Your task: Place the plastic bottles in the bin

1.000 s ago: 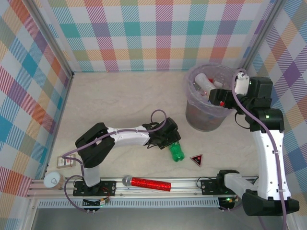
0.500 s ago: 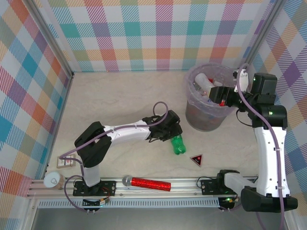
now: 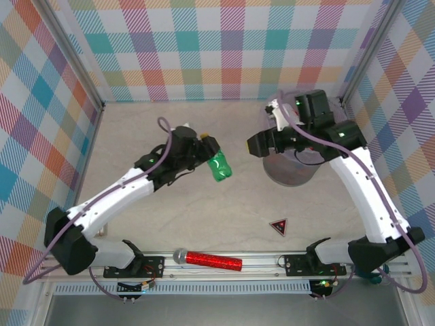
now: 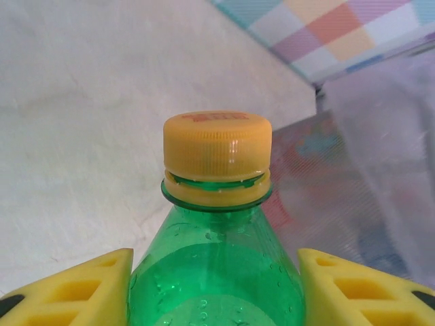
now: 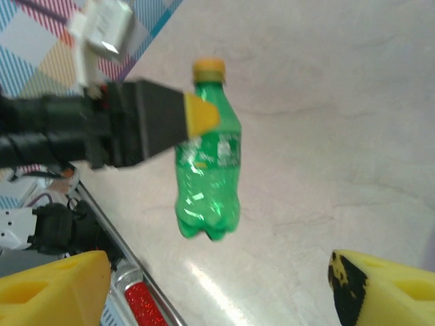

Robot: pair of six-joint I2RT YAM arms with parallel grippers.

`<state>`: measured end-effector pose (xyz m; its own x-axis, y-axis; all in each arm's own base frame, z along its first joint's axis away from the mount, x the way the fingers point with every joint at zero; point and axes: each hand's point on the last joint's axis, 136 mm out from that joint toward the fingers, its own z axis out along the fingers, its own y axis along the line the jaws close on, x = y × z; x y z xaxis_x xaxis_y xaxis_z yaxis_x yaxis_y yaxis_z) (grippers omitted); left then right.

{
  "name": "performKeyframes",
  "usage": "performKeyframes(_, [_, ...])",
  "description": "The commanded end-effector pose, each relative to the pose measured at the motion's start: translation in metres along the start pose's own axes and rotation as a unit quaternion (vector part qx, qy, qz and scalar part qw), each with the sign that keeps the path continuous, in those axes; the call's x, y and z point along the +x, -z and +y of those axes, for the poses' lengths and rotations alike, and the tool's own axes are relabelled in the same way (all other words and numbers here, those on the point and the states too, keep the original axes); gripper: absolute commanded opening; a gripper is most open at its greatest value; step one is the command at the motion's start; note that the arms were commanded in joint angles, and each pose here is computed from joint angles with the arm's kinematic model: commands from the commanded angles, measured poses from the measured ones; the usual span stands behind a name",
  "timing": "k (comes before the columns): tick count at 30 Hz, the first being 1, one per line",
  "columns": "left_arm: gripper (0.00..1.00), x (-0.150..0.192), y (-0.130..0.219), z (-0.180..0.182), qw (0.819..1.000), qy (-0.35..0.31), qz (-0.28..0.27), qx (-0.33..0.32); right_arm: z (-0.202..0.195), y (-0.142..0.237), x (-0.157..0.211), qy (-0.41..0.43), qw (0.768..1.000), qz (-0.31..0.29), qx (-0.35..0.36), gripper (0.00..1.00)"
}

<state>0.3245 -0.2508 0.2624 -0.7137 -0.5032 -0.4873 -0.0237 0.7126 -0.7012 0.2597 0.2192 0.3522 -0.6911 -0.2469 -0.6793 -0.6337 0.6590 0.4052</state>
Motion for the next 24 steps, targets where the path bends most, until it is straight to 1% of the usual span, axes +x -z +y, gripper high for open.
performKeyframes(1, [0.50,-0.015,0.016,-0.008,1.000,-0.026,-0.003,0.017,0.013,-0.010,0.004,0.016,1.000,0.008,-0.023,0.87])
performKeyframes(4, [0.49,-0.024,0.021,-0.033,0.998,-0.015,-0.003,0.066,0.018,-0.026,0.004,0.020,0.999,0.013,-0.048,0.90])
performKeyframes(8, [0.49,-0.024,0.017,-0.060,0.993,0.000,0.019,0.114,0.018,-0.041,0.001,0.021,0.997,0.020,-0.071,0.93])
performKeyframes(14, [0.49,-0.028,0.016,-0.079,0.987,0.036,0.022,0.154,0.013,-0.061,-0.001,0.013,0.996,0.016,-0.084,0.93])
performKeyframes(16, [0.48,-0.031,0.016,-0.085,0.986,0.042,0.023,0.160,0.011,-0.067,-0.002,0.008,0.996,0.006,-0.091,0.93])
performKeyframes(20, [0.47,-0.031,0.012,-0.096,0.983,0.050,0.027,0.176,0.007,-0.079,-0.003,0.003,0.995,0.009,-0.095,0.92])
performKeyframes(24, [0.47,-0.028,0.003,-0.104,0.981,0.055,0.035,0.181,0.010,-0.081,-0.008,0.005,0.994,0.004,-0.107,0.91])
